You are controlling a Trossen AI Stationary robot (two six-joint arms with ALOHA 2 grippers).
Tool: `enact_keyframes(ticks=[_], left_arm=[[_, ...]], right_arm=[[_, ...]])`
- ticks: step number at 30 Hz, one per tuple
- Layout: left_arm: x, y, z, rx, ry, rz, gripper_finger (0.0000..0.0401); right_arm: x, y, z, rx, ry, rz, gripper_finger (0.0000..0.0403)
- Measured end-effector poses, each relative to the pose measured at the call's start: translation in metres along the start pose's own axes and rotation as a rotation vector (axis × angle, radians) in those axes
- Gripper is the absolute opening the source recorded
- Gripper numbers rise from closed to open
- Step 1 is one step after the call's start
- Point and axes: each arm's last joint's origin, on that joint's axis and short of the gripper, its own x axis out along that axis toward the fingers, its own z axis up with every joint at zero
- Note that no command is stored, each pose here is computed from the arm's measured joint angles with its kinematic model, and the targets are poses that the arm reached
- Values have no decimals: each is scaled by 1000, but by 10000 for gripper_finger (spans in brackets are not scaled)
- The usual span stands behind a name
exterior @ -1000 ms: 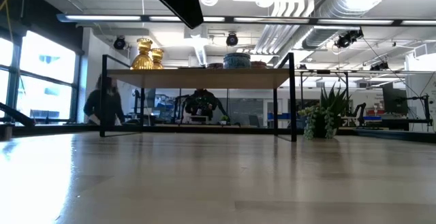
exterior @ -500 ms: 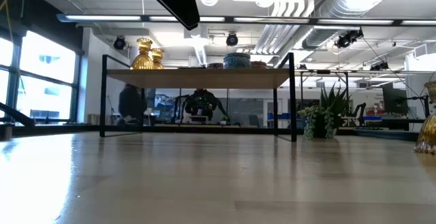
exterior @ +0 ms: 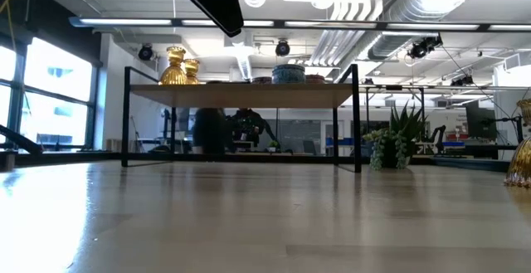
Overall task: Pick & Place candle stick holders
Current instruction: Put the yellow glass candle holder on the shelf
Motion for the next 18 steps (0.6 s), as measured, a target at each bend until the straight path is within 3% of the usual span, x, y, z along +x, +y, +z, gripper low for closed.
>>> enact_keyframes(ticks=[18], left_arm=[[0, 0, 0, 10, 0, -1, 252]], right_arm=[[5, 6, 9, -26, 79, -5, 339]])
